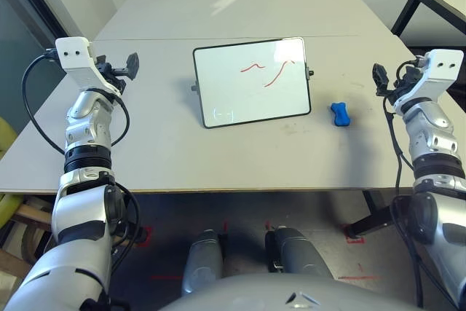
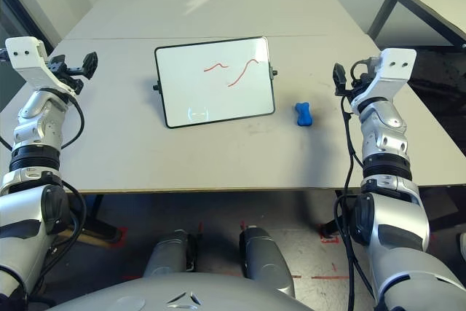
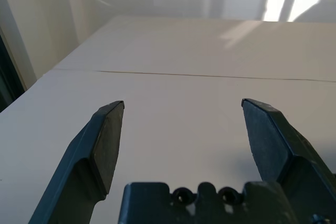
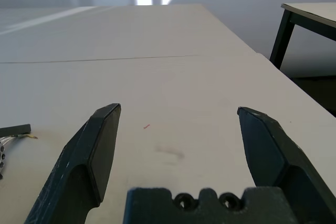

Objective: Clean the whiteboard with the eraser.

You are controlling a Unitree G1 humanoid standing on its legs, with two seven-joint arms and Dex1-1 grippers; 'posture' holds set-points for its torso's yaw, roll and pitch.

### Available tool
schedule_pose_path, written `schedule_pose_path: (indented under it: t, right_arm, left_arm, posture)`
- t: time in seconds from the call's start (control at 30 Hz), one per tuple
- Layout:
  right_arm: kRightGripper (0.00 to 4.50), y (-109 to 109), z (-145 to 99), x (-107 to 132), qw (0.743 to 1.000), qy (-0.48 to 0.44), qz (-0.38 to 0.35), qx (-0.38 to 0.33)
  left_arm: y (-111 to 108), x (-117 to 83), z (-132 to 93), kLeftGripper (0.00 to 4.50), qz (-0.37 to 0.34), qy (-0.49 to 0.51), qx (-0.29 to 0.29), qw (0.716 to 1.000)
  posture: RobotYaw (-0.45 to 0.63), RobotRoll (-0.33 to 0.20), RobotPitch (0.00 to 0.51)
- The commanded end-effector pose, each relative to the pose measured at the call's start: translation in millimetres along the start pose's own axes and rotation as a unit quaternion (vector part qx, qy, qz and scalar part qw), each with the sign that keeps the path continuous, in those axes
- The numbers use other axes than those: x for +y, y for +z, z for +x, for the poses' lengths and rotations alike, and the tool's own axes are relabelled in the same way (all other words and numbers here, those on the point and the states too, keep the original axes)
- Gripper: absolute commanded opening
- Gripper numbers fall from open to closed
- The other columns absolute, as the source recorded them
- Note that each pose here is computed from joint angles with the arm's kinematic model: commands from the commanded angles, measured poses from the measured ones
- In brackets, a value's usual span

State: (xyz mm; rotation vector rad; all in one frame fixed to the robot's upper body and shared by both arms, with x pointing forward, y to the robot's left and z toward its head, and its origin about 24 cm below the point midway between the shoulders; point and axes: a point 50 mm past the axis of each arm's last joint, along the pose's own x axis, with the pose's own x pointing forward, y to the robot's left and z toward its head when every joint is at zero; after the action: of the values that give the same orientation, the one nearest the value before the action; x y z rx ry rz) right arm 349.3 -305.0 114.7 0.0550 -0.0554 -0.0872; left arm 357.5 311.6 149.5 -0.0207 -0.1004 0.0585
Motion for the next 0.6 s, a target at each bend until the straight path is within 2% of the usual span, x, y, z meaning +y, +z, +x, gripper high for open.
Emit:
schedule_pose_path:
  t: [0.03,0.37,0.53,0.6]
  right_arm:
    - [4.47,-0.9,-1.3,-1.4,1.0,-0.003,0.003,0.003]
    - [4.47,4.7,4.1,1.4,1.0,-0.001,0.005,-0.001]
    - [4.47,5.5,4.2,2.7,1.0,0.008,-0.004,0.002]
    - [4.47,6.3,4.4,2.1,1.0,0.008,-0.006,0.004]
  left_arm:
    - [0.6,-3.4,2.8,4.5,0.007,-0.008,0.002,1.0]
    - [10.5,-7.9,3.8,4.5,0.006,-0.035,-0.015,0.999]
    - [19.9,-23.6,-0.8,4.5,0.005,-0.111,-0.026,0.993]
    - [24.2,-36.7,-6.4,4.5,0.014,-0.165,-0.027,0.986]
  posture:
    - [-0.09,0.0,0.026]
    - [-0.08,0.0,0.023]
    - [-0.08,0.0,0.031]
    - [-0.08,0.0,0.037]
